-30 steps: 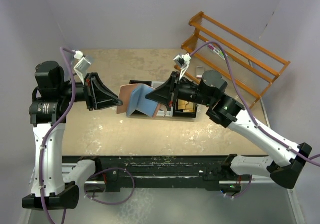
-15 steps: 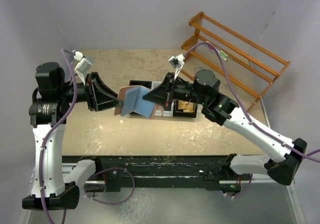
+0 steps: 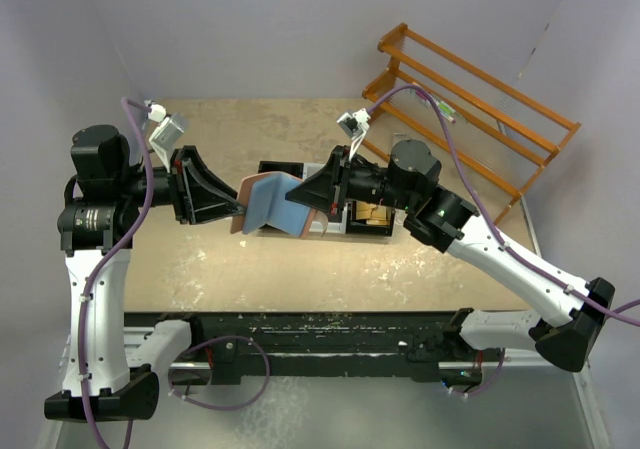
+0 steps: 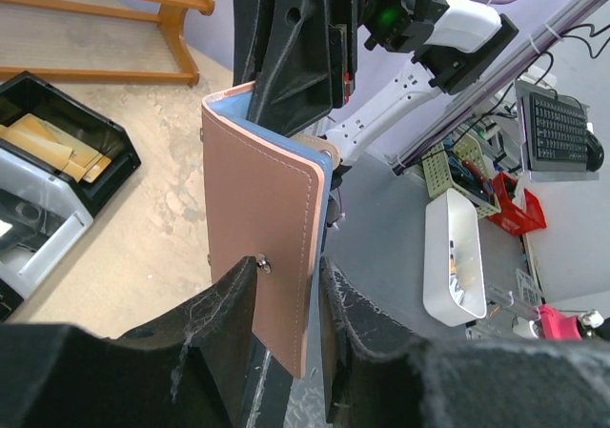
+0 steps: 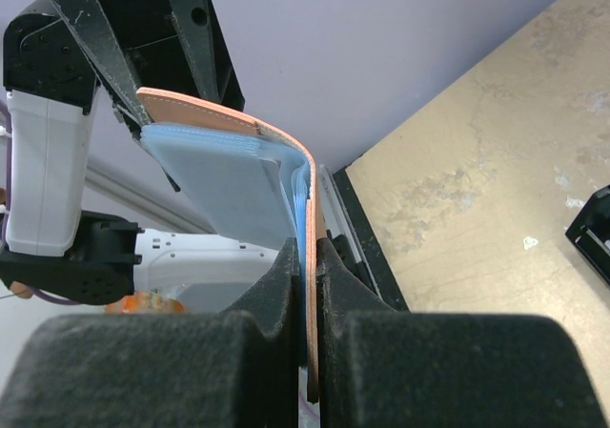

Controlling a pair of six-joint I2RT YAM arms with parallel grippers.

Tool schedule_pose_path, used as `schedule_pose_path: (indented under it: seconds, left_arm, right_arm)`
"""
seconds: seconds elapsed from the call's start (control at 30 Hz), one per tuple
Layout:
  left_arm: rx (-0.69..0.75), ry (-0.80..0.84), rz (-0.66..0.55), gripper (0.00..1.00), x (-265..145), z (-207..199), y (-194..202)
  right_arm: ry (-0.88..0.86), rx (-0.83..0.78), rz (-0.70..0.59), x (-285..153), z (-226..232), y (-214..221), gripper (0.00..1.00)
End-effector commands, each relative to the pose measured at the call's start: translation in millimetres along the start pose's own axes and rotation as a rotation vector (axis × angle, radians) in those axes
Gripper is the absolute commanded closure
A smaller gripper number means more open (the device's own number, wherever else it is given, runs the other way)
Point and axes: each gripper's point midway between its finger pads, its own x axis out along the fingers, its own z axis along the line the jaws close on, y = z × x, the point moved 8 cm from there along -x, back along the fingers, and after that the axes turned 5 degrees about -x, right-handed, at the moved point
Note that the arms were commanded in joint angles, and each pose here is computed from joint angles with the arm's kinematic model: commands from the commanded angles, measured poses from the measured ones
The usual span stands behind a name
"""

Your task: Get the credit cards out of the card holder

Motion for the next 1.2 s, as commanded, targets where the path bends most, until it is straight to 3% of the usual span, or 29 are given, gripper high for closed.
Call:
schedule_pose_path:
  seconds: [0.0,0.4,0.6,1.07,1.17]
  left_arm:
    - [0.053,0.012,0.0,0.65,0,-6,-3]
    - [0.078,0.019,0.002,0.57,-1,-8,2]
    - [0.072,0.007,0.003,0.66,0,-3,2]
    - [0.04,0.074,0.018,0.7,-1,-11,2]
    - [0.043,0.03,0.006,0.77,0,-6,1]
  right_arm:
    - [-0.083,-0.046,-0.091,-11,27,-27,1.0]
    - [-0.075,-0.039,-0.086,-7,27,-31,1.0]
    - [-0.101,-0.046,-0.087,-9,30,-30,1.0]
    - [-0.212,-0.061,-0.095,-12,40,-29,1.0]
    - [-0.267,-0.073,-0.081,-12,44,-27,1.0]
